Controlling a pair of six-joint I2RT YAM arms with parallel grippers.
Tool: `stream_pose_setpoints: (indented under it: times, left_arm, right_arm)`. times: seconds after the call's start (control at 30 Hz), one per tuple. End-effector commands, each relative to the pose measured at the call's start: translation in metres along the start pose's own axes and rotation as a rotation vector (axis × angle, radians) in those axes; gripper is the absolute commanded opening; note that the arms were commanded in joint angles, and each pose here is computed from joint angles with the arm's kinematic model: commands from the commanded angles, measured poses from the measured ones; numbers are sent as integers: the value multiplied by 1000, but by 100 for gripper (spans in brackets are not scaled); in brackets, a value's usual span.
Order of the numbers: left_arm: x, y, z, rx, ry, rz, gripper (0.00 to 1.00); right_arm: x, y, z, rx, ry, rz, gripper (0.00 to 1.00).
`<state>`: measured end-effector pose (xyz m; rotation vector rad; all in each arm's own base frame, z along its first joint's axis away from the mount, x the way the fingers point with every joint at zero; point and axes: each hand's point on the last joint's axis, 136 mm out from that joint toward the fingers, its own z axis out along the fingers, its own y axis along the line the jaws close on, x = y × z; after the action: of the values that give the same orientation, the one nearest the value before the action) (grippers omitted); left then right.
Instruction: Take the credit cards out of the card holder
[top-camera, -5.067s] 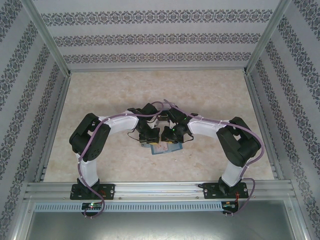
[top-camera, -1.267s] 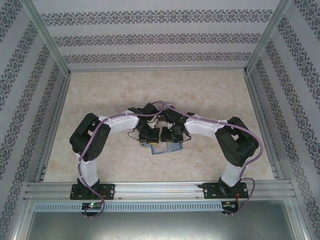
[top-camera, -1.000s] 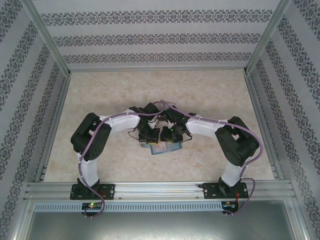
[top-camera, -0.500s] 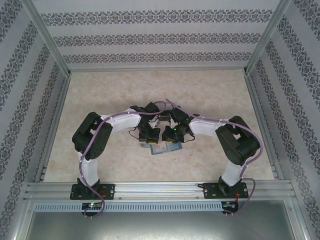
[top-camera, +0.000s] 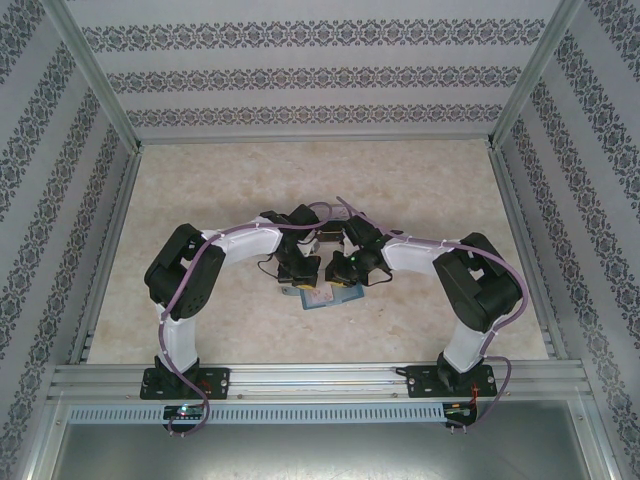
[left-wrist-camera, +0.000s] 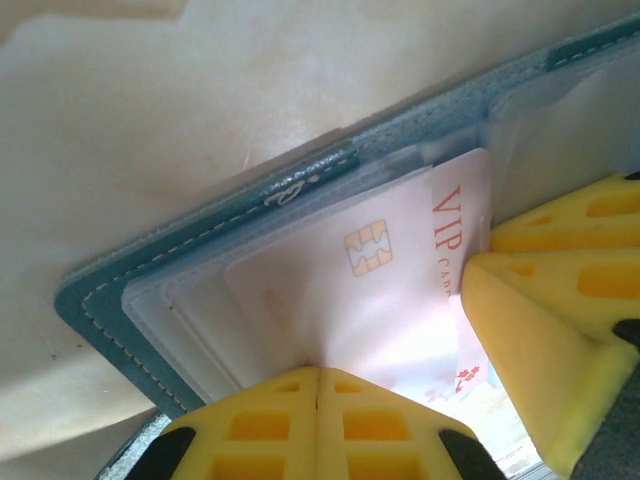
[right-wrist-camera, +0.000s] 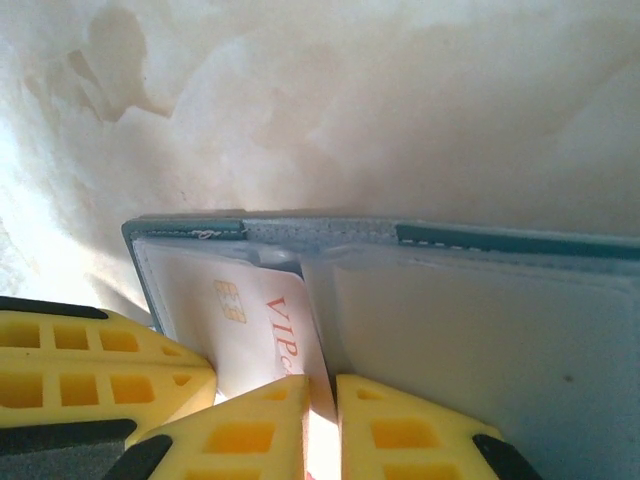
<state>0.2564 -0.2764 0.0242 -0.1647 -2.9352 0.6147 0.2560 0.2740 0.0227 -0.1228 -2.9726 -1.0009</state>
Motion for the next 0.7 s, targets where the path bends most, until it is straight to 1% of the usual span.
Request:
stream_pose_setpoints:
  times: [0.0, 0.13, 0.23, 0.4, 0.5, 0.67]
  left_arm:
    - [28, 40, 29, -164, 120, -32, 1]
    - [28, 40, 29, -165, 122, -31, 1]
    - [28, 40, 29, -165, 121, -32, 1]
    - [26, 38, 24, -170, 111, -28, 1]
    - [24, 37, 15, -181, 91, -18, 2]
    - [21, 31, 3, -176, 62, -8, 5]
  right_arm:
    - [3, 24, 6, -133, 30, -33, 17]
    - [6, 18, 15, -142, 57, -17, 18]
    - [6, 18, 15, -145, 55, -16, 13]
    - [1, 17, 5, -131, 19, -22, 5]
    - [-1, 15, -3, -110, -1, -29, 2]
    - [-4, 8, -14, -68, -28, -33, 0]
